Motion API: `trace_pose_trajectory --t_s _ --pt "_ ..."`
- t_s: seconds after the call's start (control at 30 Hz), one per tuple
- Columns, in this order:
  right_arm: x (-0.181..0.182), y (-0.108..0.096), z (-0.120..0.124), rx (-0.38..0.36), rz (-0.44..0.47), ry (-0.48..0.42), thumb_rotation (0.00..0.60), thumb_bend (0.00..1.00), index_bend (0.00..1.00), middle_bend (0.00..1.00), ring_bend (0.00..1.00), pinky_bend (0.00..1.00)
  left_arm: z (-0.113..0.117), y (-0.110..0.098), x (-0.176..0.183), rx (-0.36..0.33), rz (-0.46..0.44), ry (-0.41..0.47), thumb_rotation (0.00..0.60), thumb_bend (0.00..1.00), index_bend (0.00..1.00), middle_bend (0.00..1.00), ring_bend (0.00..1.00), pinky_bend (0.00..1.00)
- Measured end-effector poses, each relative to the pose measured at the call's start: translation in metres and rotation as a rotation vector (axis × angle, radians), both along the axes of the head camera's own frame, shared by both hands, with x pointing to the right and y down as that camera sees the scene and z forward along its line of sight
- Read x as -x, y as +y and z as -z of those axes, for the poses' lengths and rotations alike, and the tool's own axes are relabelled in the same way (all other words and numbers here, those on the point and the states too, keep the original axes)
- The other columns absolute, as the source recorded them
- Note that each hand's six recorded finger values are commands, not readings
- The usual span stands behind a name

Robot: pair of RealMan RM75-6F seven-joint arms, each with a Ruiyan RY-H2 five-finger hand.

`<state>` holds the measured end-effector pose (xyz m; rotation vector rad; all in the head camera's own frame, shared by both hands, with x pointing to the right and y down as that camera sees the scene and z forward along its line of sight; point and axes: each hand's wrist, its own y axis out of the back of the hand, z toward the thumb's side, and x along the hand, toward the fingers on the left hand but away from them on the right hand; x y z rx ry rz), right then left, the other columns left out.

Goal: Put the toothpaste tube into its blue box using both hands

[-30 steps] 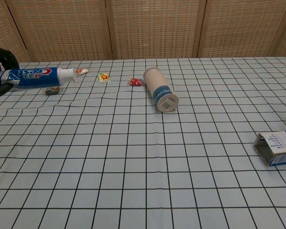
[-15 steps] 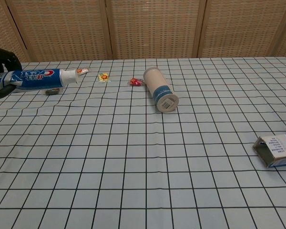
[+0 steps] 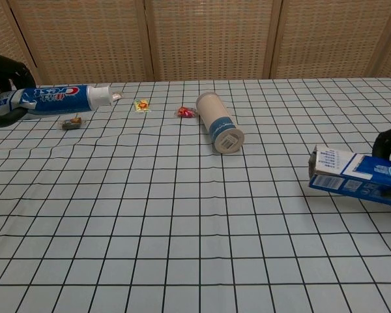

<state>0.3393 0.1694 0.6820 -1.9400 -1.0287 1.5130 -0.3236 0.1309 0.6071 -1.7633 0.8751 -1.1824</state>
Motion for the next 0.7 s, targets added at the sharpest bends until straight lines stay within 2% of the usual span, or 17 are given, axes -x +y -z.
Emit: trace_pose_trajectory --t_s 0.37,0.7 --pt "0.048 -0.038 0.038 -0.037 -0.007 -0.15 0.6 0.24 0.79 0.61 0.66 0.7 0.024 -0.028 -0.02 0.016 -0.052 0.02 0.6 0.66 0.87 0.52 0.5 0.46" --pt "0.092 -0.088 0.057 -0.074 0.005 -0.203 0.6 0.24 0.78 0.61 0.66 0.7 0.056 -0.084 -0.051 0.011 -0.151 -0.072 0.6 0.66 0.87 0.52 0.5 0.46"
